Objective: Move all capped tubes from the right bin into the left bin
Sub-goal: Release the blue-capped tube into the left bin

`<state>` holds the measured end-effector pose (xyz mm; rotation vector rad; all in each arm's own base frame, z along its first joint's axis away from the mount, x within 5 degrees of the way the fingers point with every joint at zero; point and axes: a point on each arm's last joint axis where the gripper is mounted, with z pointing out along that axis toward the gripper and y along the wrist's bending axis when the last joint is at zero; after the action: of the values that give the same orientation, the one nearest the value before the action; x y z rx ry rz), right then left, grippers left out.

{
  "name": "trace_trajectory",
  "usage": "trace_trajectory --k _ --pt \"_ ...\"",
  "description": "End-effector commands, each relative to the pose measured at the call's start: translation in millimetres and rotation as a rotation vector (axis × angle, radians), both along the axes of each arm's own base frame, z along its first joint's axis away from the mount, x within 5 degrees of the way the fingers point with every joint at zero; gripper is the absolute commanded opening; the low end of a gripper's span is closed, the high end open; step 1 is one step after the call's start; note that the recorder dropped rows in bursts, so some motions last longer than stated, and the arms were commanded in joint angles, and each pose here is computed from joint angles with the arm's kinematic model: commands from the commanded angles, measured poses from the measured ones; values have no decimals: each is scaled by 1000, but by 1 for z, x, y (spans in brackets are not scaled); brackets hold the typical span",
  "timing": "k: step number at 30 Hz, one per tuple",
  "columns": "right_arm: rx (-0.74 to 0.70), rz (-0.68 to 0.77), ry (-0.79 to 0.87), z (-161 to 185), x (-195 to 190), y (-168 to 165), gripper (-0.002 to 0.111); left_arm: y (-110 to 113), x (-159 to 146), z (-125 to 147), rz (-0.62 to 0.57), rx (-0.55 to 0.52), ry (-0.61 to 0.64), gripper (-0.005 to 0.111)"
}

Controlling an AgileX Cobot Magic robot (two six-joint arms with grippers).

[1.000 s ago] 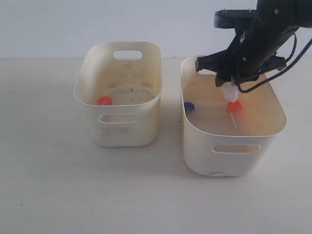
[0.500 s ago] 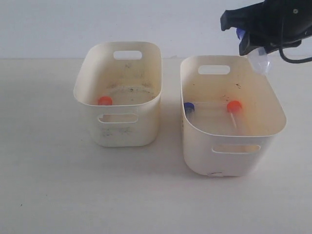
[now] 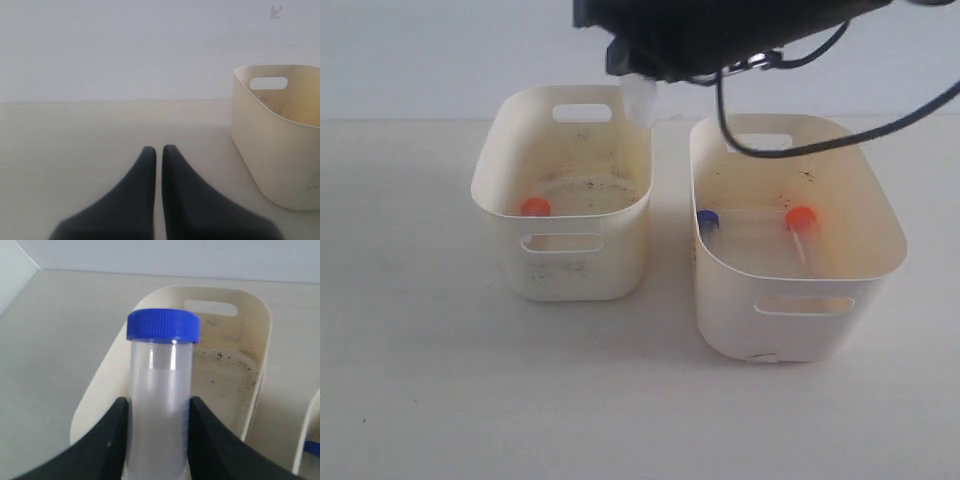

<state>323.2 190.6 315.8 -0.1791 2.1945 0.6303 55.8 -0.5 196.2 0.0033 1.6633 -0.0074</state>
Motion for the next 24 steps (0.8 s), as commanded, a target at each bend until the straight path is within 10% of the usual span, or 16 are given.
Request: trace_trajectory --k 1,7,15,24 --pt "-13 12 23 -26 19 20 0 0 0 1 -7 -8 -5 4" --pt "-15 13 82 -48 35 33 3 0 0 1 -7 -8 -5 4" --pt "-21 29 55 -50 42 39 71 0 0 1 -7 -8 -5 4" --pt "-19 27 64 -32 37 28 34 0 0 1 -7 -8 -5 4"
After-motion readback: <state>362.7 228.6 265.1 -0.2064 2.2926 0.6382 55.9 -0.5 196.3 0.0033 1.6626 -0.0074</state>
